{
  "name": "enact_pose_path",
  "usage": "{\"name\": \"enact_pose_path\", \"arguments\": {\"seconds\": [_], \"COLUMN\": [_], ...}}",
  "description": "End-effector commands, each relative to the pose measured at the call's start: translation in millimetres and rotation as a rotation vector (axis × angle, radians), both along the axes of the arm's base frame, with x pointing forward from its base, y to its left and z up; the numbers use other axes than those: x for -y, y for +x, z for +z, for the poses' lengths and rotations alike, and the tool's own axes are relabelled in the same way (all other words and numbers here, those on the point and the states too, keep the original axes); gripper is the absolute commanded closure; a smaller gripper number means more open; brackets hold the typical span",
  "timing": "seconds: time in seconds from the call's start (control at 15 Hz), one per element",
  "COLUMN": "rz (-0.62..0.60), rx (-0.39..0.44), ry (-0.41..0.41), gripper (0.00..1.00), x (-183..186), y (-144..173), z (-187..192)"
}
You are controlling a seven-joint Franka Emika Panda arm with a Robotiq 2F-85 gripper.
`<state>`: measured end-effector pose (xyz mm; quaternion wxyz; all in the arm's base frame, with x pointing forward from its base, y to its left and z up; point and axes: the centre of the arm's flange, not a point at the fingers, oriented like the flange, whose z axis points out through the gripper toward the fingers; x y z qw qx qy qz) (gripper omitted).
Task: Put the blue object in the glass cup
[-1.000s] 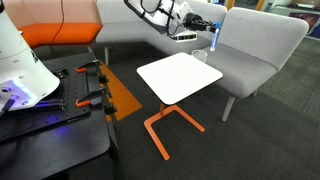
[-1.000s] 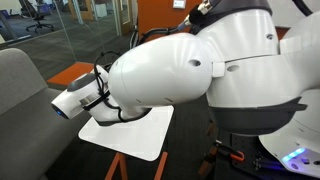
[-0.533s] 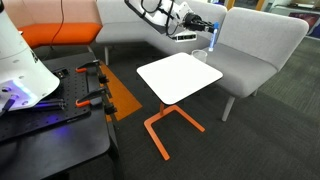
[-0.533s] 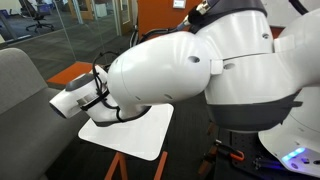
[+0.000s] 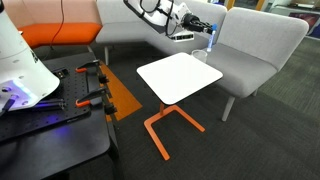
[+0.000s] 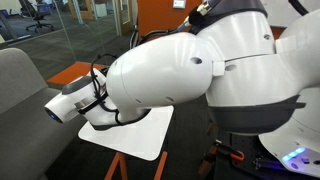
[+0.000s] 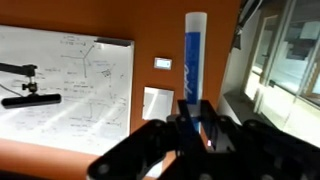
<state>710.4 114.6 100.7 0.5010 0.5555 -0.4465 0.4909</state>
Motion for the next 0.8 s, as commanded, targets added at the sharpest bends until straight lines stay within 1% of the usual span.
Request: {"name": "enact_pose_path", "arguments": {"seconds": [0.0,0.13,0.33,0.53,0.73], "rz": [0.040,0.082,0.142,0.173,0.196], "rx": [-0.030,-0.063,-0.090,-0.114,-0.132], "ry": [0.035,0.054,0.072,0.089,0.128], "gripper": [0.95,0.95,0.95,0.95,0.95], "x": [-1,-5,-14,-21,-27], "y": [0,0,2,-1,-5], "z": [9,7,0,-6,-16]}}
